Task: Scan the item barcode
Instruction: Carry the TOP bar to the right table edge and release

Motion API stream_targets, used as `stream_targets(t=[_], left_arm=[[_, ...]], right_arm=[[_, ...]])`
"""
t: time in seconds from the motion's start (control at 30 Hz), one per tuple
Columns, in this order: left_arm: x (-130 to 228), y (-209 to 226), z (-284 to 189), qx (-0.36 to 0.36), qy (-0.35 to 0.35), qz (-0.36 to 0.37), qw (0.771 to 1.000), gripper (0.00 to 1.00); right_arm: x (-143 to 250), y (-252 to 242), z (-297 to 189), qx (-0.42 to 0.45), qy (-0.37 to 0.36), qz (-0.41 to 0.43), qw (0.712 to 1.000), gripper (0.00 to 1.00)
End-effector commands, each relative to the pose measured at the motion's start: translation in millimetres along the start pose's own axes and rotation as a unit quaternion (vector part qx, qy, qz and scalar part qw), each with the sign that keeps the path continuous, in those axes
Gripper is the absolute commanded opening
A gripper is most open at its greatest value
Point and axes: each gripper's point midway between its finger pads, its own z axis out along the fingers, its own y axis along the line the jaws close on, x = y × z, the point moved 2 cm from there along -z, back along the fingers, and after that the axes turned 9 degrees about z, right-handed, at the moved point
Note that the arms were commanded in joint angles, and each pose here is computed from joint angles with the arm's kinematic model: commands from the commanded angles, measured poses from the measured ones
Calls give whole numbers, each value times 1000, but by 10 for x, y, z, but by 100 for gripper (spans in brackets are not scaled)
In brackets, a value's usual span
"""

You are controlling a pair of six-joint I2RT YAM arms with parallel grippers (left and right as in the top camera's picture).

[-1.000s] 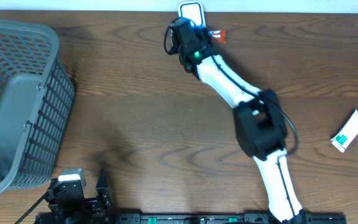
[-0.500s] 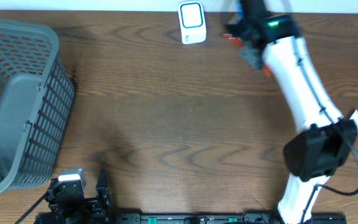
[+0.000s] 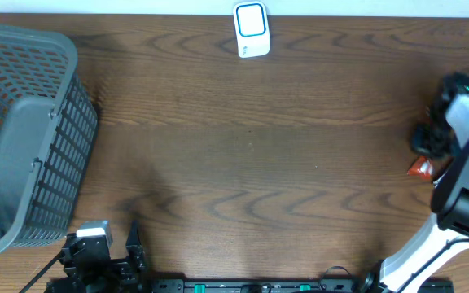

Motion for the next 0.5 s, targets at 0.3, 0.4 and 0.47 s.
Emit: stream_targets(t=[0.3,0.4,0.47], left_arm=[[-9,-13,-14,4,-5,1,1000,84],[-9,-13,-14,4,-5,1,1000,84],[-9,-13,-14,4,-5,1,1000,84]], right_arm=[[-6,-562,245,-188,47,236,952,72],[-269,-286,-205,-357,9,184,916,99],[-372,-190,-495,-408,-21,155,900,99]])
